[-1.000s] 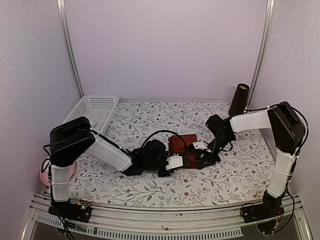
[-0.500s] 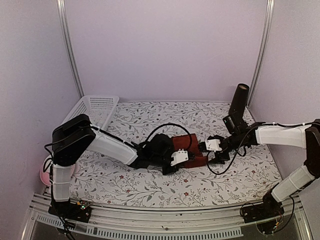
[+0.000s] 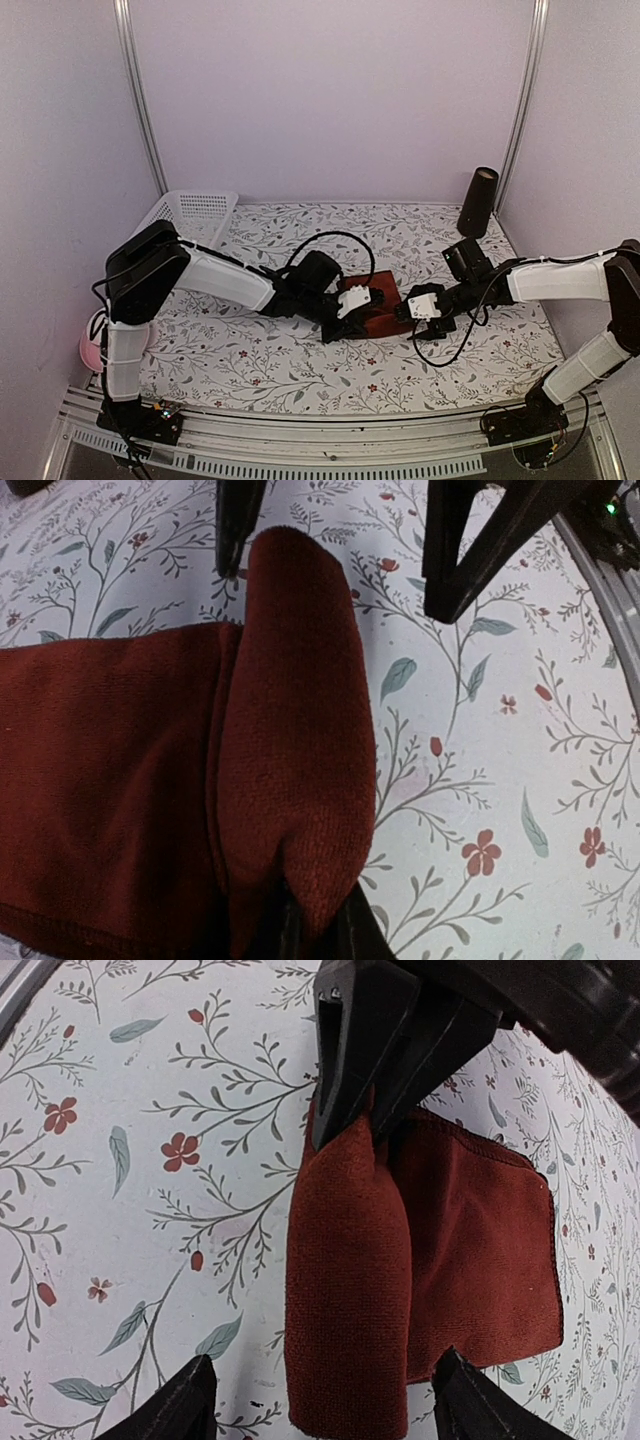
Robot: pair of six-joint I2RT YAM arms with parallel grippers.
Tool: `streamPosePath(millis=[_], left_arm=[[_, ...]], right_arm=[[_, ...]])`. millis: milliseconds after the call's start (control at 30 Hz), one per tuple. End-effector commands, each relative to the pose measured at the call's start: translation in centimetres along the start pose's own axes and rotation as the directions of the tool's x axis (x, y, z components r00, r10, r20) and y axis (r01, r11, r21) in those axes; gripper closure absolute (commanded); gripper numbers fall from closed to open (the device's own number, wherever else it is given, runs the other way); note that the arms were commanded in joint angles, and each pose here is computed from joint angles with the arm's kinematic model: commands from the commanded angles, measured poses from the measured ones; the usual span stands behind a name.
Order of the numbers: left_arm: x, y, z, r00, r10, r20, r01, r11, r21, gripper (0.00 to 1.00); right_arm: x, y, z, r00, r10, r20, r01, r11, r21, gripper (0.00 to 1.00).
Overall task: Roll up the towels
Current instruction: Roll the towel at the center of the board.
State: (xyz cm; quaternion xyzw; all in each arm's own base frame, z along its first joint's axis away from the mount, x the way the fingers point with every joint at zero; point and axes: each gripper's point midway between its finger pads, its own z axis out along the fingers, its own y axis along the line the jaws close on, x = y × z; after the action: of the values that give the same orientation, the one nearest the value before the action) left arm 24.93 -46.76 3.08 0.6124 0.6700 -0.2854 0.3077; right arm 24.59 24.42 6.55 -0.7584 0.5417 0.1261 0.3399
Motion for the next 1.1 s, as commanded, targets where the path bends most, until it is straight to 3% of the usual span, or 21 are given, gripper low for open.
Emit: streamPosePath(millis=[0, 400, 1067], left_arm=[[2.0, -1.1, 0.7, 0.994, -0.094, -0.058, 0.100, 0.990, 0.102, 0.98], [2.6, -0.1, 0.9, 0.983, -0.168, -0.071, 0.176, 0.976, 0.128, 0.98], [3.4, 0.1, 1.4, 0.969, -0.217, -0.120, 0.235, 0.957, 0.170, 0.92]], right_arm=[[0.5, 0.1, 0.8, 1.000, 0.005, -0.010, -0.005, 1.000, 0.001, 0.26], [-1.6, 0.8, -0.4, 0.997, -0.035, 0.073, 0.036, 0.999, -0.012, 0.30], [2.6, 0.5, 3.0, 0.996, 0.032, -0.085, -0.033, 0.999, -0.015, 0.39]])
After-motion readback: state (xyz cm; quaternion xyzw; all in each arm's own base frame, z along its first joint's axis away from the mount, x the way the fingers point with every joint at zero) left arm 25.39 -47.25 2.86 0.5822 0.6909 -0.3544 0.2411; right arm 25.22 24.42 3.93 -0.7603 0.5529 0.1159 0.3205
